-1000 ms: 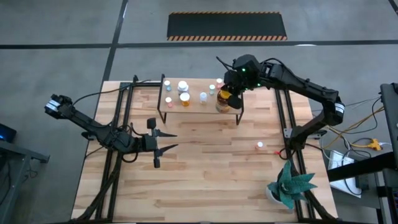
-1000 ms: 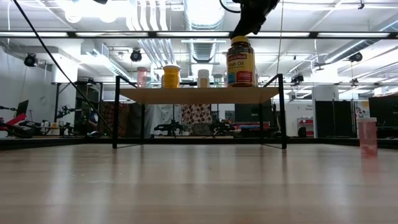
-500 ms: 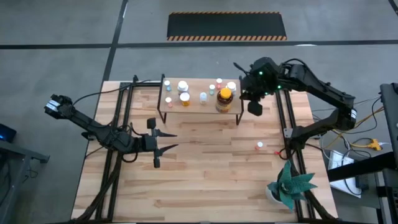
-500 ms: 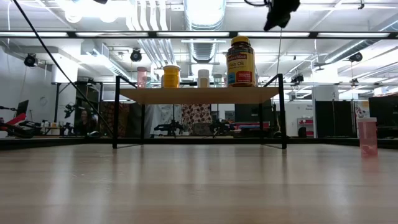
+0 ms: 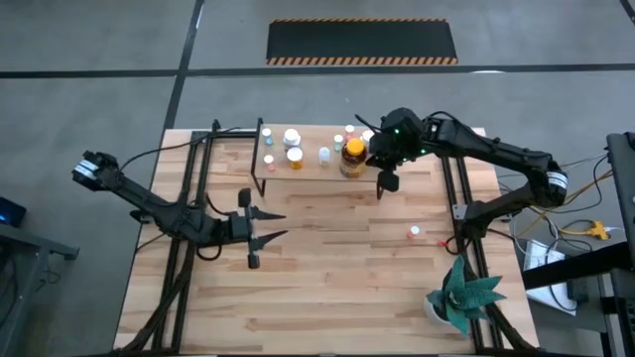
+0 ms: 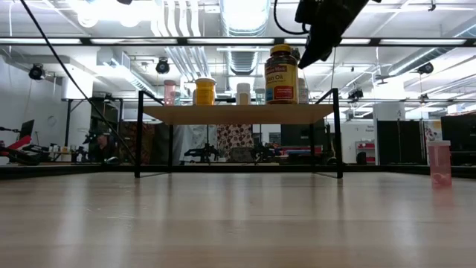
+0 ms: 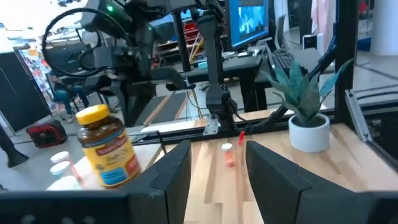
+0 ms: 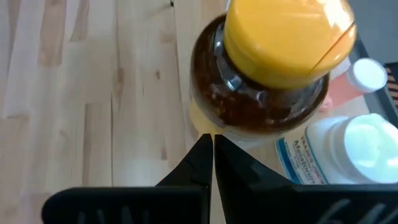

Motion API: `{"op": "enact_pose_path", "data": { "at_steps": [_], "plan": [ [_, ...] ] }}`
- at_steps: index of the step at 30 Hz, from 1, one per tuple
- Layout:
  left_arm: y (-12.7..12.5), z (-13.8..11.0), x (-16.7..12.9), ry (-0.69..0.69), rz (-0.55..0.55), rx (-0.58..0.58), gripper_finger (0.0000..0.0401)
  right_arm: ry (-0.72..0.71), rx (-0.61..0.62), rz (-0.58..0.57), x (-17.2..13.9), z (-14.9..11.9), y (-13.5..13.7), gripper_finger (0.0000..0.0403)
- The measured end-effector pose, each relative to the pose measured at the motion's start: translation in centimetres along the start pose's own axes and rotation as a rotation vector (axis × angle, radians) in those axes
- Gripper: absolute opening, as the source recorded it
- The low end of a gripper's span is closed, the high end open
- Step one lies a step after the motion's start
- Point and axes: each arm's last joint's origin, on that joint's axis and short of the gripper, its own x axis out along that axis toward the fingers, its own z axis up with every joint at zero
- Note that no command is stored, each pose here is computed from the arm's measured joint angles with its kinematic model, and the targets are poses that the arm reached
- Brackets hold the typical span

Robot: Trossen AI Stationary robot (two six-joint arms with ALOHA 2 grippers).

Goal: Pick and place medicine bottles onto shelf by color
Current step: Put the red pill bottle on the shelf

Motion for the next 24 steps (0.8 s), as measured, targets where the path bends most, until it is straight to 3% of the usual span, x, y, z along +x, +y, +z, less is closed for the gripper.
{"op": "enact_pose_path", "data": {
  "at_steps": [5, 12, 17, 24],
  "plan": [
    [-1.5, -1.5, 1.4, 0.042, -0.035, -0.050, 0.0136, -0.003, 0.009, 0.014, -0.2, -0.1, 0.7, 0.0009],
    [-4.1, -4.5, 3.9, 0.090, -0.037, -0.170, 0.0136, -0.113, 0.014, 0.082, -0.9, -0.4, 4.2, 0.0009],
    [-5.5, -6.2, 5.2, 0.093, -0.056, -0.162, 0.0136, -0.193, -0.066, 0.162, 0.1, -2.6, 7.5, 0.0009],
    [-6.1, -6.2, 6.0, 0.069, -0.056, -0.188, 0.0136, -0.254, -0.108, 0.227, 1.1, -5.7, 9.8, 0.0009]
  ]
}}
